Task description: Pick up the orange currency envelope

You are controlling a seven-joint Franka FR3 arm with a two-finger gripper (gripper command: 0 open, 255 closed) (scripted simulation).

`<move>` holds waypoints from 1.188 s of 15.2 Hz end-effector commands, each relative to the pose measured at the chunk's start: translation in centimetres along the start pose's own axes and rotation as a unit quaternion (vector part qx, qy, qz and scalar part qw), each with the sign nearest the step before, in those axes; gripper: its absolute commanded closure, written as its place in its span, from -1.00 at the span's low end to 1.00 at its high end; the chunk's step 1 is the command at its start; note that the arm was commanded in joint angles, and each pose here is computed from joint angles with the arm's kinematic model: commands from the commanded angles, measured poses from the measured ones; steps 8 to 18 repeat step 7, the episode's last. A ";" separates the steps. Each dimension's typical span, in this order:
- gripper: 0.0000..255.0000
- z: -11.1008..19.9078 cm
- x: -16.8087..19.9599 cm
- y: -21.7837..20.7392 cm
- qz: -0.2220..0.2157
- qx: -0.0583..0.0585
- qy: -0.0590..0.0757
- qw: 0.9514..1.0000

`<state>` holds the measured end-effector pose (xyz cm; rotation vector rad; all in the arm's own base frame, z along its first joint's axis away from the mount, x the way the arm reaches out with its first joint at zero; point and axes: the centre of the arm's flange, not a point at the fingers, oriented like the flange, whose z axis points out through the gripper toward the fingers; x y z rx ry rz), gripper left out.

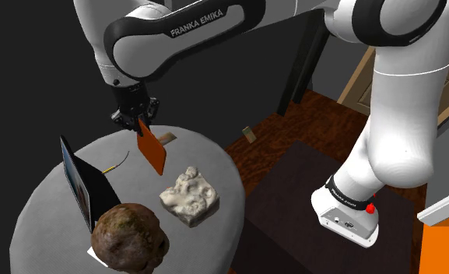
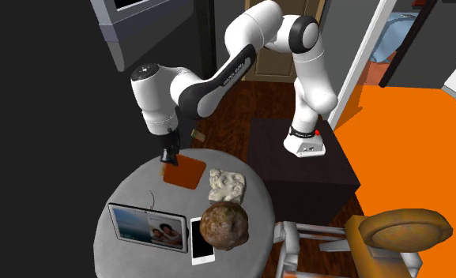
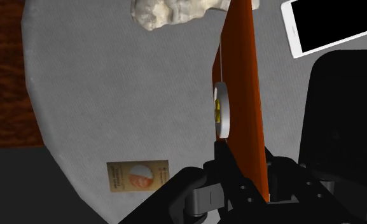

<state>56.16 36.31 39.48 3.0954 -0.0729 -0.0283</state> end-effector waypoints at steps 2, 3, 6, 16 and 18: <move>1.00 -1.6 -0.1 0.1 0.000 0.000 0.000 1.000; 1.00 -2.1 -0.1 0.1 0.000 0.000 0.000 1.000; 1.00 -3.3 -0.1 0.2 0.000 0.000 0.000 1.000; 1.00 -3.3 -0.1 0.2 0.000 0.000 0.000 1.000; 1.00 -3.3 -0.1 0.2 0.000 0.000 0.000 1.000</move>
